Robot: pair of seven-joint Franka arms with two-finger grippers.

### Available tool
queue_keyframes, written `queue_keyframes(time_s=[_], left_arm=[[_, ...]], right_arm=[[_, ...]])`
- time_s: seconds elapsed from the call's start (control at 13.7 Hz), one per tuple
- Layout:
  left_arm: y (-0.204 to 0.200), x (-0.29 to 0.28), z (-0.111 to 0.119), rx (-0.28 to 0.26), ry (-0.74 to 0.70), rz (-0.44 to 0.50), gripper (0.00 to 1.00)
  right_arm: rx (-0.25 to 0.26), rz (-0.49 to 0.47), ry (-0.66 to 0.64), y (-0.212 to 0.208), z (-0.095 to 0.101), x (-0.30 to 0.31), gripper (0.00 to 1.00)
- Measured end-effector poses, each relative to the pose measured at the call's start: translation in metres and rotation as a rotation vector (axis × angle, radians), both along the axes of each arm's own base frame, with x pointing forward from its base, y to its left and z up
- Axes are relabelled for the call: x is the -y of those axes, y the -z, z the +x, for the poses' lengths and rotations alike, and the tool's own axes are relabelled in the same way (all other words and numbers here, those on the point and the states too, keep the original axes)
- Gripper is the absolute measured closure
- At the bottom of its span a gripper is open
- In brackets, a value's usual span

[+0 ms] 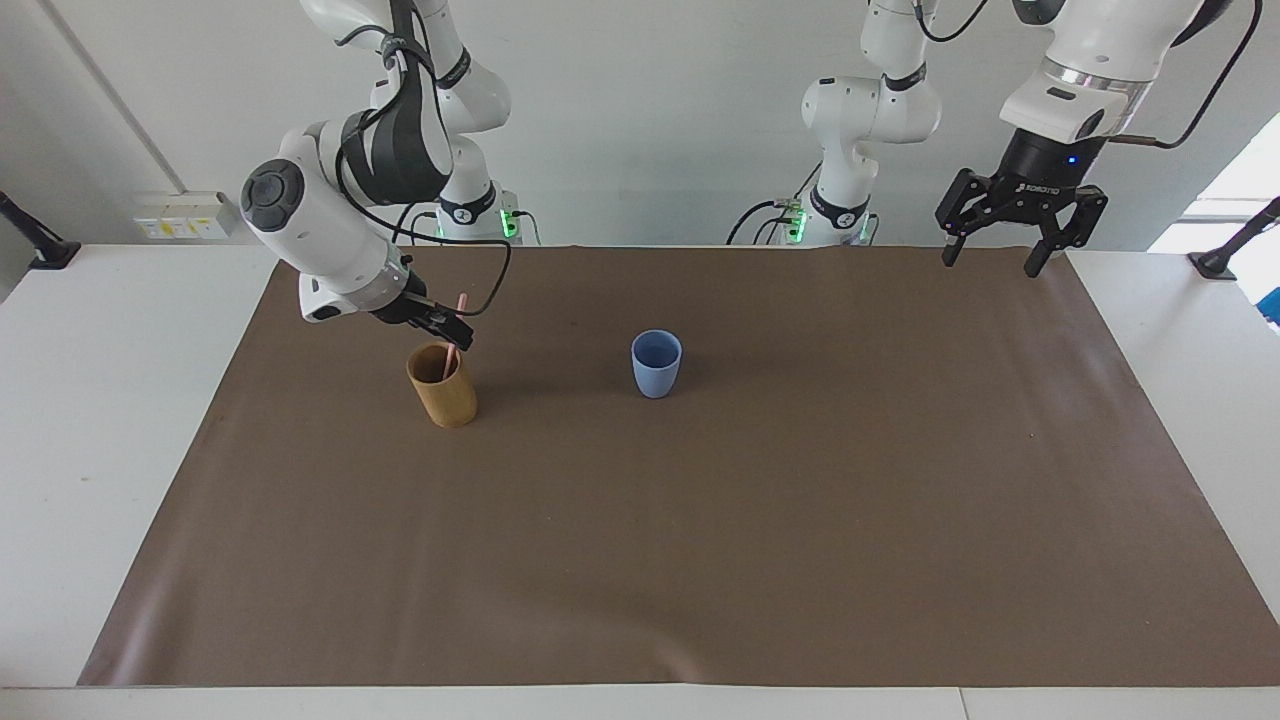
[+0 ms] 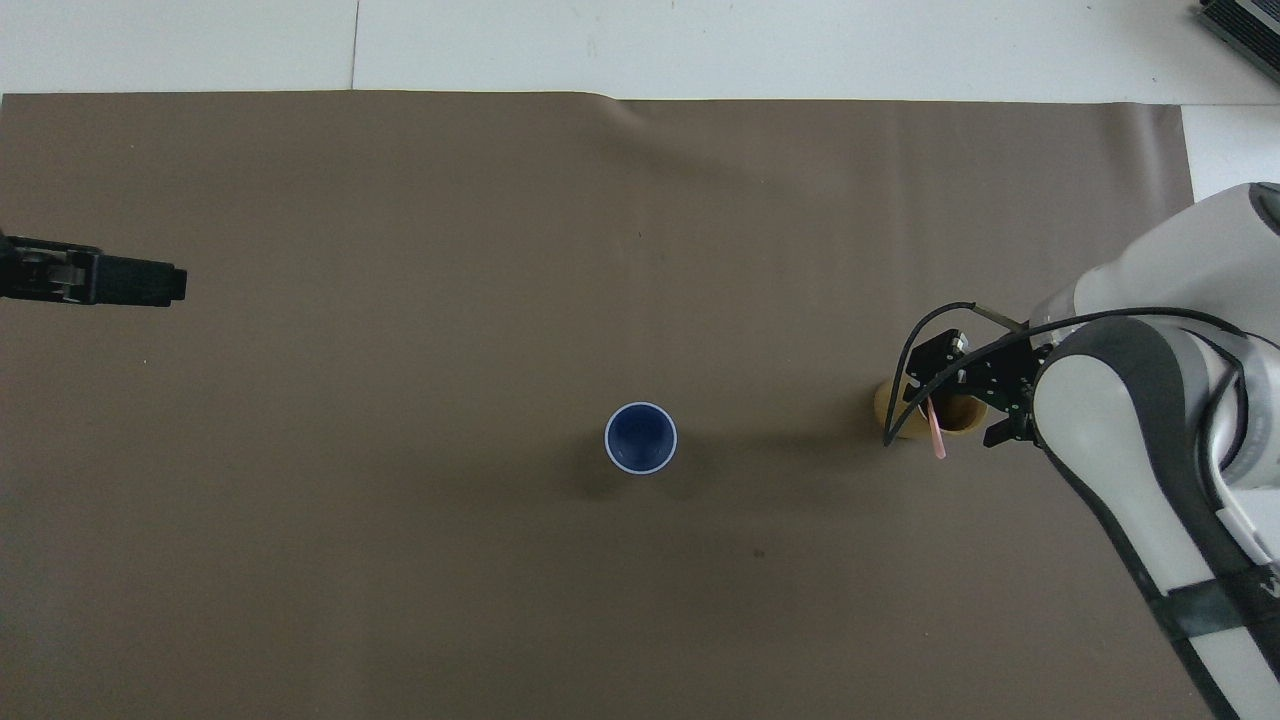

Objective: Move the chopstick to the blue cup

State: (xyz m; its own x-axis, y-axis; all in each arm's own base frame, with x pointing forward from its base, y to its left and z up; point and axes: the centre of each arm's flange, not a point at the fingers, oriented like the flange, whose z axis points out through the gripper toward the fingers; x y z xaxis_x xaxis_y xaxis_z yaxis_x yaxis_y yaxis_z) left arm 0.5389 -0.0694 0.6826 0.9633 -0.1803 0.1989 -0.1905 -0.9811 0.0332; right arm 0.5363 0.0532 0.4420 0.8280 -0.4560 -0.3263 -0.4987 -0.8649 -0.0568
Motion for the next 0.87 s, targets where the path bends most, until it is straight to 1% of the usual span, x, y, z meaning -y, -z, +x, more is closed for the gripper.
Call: queue_keyframes(time_s=[0.15, 0.29, 0.51, 0.73, 0.87], left_arm=[[-0.006, -0.019, 0.002, -0.044, 0.01, 0.026, 0.0], [-0.011, -0.035, 0.008, -0.079, 0.019, 0.043, 0.0], [-0.012, -0.048, 0.014, -0.094, 0.01, 0.047, 0.0], [-0.008, -0.05, 0.006, -0.127, 0.011, 0.046, 0.0], [0.001, -0.051, -0.007, -0.158, 0.012, 0.044, 0.0]], right_arm=[[-0.012, 0.029, 0.0, 0.0, -0.011, -0.007, 0.0], [-0.029, 0.035, -0.019, -0.002, -0.019, -0.016, 0.0], [-0.044, 0.047, -0.061, -0.002, -0.025, -0.019, 0.0], [-0.056, 0.053, -0.067, 0.003, -0.03, -0.011, 0.0], [-0.065, 0.054, -0.068, 0.006, -0.033, -0.01, 0.0]])
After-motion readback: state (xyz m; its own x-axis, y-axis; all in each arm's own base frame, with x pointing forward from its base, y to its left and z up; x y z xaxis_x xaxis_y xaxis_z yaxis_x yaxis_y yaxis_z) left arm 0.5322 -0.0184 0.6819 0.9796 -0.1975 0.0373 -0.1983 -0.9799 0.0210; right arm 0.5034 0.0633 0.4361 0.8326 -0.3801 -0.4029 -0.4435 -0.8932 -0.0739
